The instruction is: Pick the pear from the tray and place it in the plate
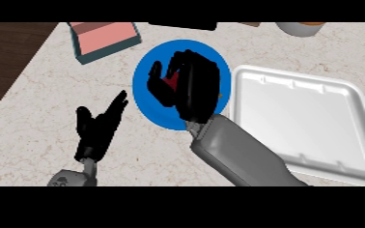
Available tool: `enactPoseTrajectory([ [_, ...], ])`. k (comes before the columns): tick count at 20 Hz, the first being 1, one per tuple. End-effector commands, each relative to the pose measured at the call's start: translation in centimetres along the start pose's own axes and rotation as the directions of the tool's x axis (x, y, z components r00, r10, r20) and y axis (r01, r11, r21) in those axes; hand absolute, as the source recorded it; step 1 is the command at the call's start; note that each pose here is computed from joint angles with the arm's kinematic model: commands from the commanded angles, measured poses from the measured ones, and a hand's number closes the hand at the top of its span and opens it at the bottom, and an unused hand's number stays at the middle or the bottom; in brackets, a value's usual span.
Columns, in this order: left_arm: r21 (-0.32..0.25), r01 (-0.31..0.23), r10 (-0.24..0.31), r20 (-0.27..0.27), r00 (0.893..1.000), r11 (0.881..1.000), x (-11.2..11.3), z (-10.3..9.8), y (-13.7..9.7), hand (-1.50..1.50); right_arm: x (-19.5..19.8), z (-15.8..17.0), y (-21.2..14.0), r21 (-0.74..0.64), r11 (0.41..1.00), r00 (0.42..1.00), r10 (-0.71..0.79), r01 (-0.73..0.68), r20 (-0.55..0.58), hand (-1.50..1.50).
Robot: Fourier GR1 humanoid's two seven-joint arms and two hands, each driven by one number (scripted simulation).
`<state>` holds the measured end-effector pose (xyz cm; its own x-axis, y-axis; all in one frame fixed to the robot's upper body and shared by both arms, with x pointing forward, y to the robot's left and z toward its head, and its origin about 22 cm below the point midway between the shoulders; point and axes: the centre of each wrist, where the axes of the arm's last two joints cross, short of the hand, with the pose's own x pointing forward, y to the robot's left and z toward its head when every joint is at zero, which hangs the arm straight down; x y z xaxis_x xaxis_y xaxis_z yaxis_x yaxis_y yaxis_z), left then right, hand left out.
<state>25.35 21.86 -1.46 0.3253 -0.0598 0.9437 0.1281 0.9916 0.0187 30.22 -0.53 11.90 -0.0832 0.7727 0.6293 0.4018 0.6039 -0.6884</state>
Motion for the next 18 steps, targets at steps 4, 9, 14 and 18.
enactPoseTrajectory([
  [4,0.024,-0.010,0.011,-0.048,0.999,1.000,-0.8,0.0,-0.5,0.00,0.6,1.1,1.1,-0.159,0.984,0.989,-0.096,0.078,-0.109,1.50],
  [9,0.055,-0.024,0.026,-0.045,0.999,0.998,-1.7,0.9,0.6,0.00,-0.6,0.0,1.7,-0.277,0.961,0.990,-0.047,0.008,-0.134,1.50],
  [14,0.053,-0.026,0.028,-0.039,0.999,0.998,-1.6,1.2,1.0,0.00,-2.0,-0.8,2.4,-0.341,0.940,0.986,-0.048,-0.010,-0.161,1.50],
  [18,0.054,-0.023,0.025,-0.036,0.999,0.998,-2.5,1.4,0.3,0.00,-3.6,-2.3,3.0,-0.372,0.928,0.981,-0.045,-0.028,-0.186,1.50],
])
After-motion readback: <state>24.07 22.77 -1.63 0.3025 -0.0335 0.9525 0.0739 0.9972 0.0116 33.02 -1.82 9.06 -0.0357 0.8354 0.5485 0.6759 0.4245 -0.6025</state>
